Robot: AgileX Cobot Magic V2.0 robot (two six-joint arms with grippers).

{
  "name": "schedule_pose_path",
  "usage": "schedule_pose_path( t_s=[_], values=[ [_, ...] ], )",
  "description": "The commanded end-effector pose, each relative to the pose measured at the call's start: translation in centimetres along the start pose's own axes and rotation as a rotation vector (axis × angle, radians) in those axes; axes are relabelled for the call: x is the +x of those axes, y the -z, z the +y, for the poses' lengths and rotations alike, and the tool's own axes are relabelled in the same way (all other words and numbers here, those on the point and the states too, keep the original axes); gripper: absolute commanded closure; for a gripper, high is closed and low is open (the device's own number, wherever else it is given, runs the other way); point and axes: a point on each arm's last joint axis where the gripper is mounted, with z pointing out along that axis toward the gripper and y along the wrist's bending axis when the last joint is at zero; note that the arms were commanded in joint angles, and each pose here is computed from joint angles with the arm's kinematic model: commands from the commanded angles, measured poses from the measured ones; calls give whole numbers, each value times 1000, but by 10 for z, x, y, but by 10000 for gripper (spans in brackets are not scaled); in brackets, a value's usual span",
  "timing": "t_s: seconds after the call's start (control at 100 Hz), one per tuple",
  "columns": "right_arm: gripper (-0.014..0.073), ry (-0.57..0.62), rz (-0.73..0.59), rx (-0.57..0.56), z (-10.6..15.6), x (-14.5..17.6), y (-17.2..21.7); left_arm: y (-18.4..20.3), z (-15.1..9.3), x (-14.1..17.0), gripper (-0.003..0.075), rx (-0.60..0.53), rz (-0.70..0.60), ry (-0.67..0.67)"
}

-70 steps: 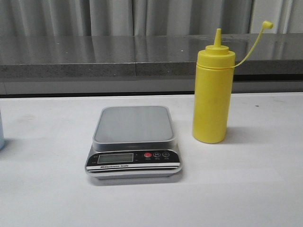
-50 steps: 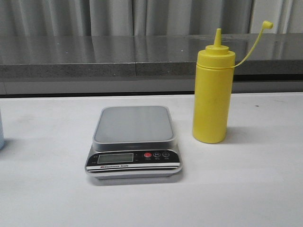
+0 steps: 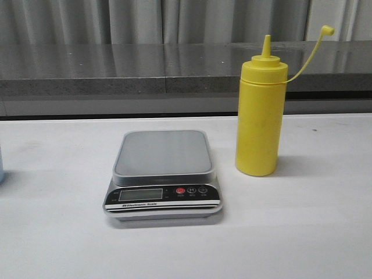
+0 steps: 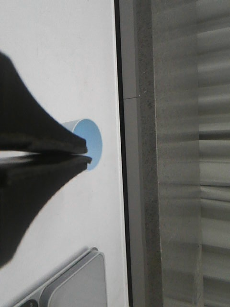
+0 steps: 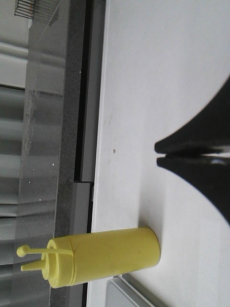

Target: Pour seasoning into cup on scale with both arms

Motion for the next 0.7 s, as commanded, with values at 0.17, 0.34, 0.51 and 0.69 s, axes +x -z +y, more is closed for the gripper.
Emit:
schedule_pose_path(
  t_s=[0.17, 0.34, 0.51, 0.69],
  values=[
    [663, 9, -127, 3, 0, -16, 3, -21, 4, -76, 740, -58, -4, 42],
    [663, 9, -127, 3, 0, -16, 3, -49, 7, -111, 740, -79, 85, 41],
    [663, 9, -127, 3, 0, -16, 3, -82, 9, -134, 740, -81, 150, 37],
    [663, 9, -127, 3, 0, -16, 3, -121, 12, -138, 740, -83, 232, 40]
  ],
)
